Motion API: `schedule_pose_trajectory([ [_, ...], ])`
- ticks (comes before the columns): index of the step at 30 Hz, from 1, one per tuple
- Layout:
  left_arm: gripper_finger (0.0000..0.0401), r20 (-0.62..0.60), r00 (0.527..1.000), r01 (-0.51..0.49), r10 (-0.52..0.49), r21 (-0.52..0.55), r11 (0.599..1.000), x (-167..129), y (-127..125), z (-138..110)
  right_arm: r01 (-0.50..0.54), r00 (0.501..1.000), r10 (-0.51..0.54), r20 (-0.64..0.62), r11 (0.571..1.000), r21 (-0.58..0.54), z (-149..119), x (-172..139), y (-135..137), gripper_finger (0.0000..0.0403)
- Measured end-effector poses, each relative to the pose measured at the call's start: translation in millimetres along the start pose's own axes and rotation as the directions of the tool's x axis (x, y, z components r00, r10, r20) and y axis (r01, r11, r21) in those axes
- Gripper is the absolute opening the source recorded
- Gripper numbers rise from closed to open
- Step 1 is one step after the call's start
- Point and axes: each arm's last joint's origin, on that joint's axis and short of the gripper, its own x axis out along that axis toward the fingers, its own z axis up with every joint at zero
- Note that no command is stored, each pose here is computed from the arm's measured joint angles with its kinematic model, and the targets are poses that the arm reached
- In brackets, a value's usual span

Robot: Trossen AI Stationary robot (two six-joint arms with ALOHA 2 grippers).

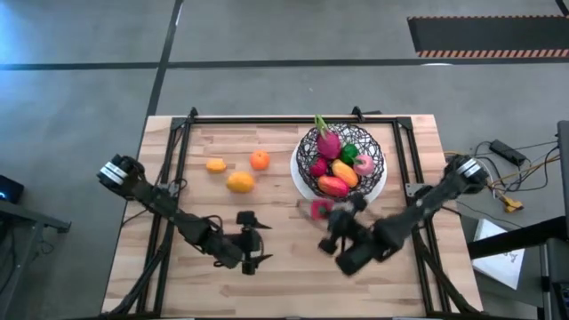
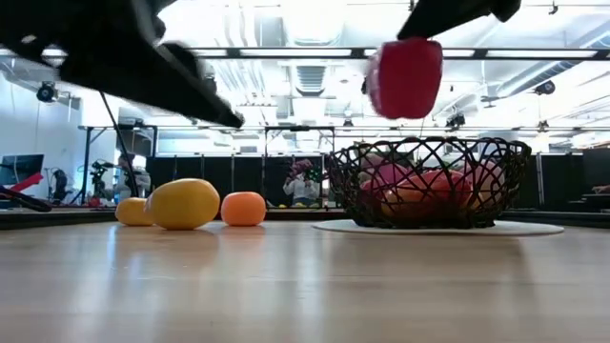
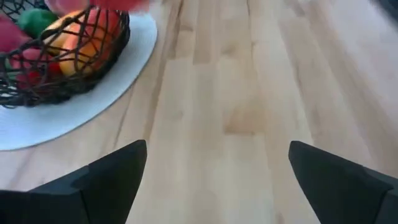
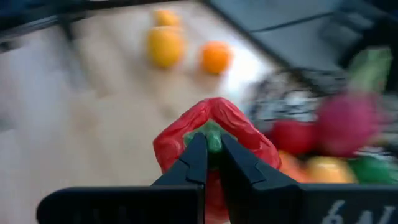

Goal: Build produce basket
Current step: Put the bell pepper into the black basket

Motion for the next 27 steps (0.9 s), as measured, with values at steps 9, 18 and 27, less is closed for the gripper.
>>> schedule_pose_trajectory([
  [9, 0.0376, 0.169, 0.985, 0.069, -0.044, -0.141, 0.988, 8.6, -8.1, -43.3, 0.27, 0.945, -0.25, -0.212, 0.96, 0.07, 30.2, 23.7, -104.3, 0.0013],
  [18, 0.0376, 0.161, 0.986, 0.073, -0.047, -0.159, 0.985, 21.1, -13.6, -56.8, 0.296, 0.911, -0.236, -0.339, 0.945, 0.137, 5.5, 72.2, -141.8, 0.0013],
  [27, 0.0376, 0.157, 0.986, 0.072, -0.047, -0.159, 0.985, 21.9, -13.8, -58.2, 0.144, 0.966, -0.081, -0.246, 0.957, 0.253, 0.6, 105.4, -146.9, 0.0013],
])
